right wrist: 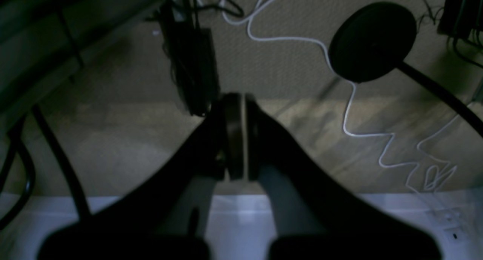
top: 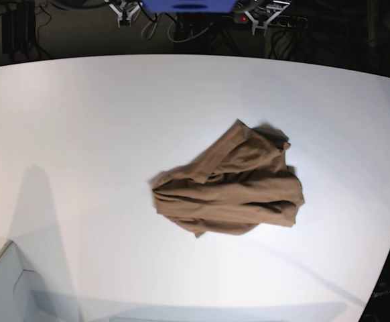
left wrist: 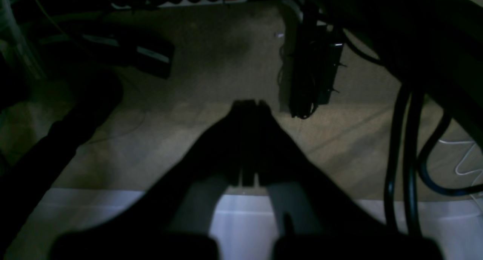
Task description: Layout the t-shirt on the table in an organized manner, then fold the t-shirt properly
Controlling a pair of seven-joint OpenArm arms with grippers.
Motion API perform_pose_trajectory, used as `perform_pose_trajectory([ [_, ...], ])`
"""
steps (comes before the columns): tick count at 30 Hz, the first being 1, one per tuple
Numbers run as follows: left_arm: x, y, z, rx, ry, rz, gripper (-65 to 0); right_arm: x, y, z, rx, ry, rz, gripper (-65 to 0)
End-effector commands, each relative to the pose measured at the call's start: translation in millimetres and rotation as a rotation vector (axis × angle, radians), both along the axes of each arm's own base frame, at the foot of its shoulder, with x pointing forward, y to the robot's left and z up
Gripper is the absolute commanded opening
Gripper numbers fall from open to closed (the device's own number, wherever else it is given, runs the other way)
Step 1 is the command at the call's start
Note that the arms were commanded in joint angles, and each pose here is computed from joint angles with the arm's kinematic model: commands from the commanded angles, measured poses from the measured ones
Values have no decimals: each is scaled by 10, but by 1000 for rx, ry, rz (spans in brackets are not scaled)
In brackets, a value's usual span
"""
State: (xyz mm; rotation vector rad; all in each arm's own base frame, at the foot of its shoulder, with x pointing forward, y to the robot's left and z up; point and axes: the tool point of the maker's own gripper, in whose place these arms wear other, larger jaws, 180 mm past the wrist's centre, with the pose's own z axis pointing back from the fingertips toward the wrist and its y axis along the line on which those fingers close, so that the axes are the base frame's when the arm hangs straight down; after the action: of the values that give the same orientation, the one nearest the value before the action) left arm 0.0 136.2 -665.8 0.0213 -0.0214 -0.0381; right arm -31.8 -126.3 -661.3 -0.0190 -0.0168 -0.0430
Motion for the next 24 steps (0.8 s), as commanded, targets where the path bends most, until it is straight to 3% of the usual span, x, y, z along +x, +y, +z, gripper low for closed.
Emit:
perform_pose_trajectory([
  [1,-10,-12,0,3,0,5,-650,-64,48,2,19,14,2,-650],
  [24,45,-12,0,3,-6,0,-650,-49,51,2,20,9,5,-650],
])
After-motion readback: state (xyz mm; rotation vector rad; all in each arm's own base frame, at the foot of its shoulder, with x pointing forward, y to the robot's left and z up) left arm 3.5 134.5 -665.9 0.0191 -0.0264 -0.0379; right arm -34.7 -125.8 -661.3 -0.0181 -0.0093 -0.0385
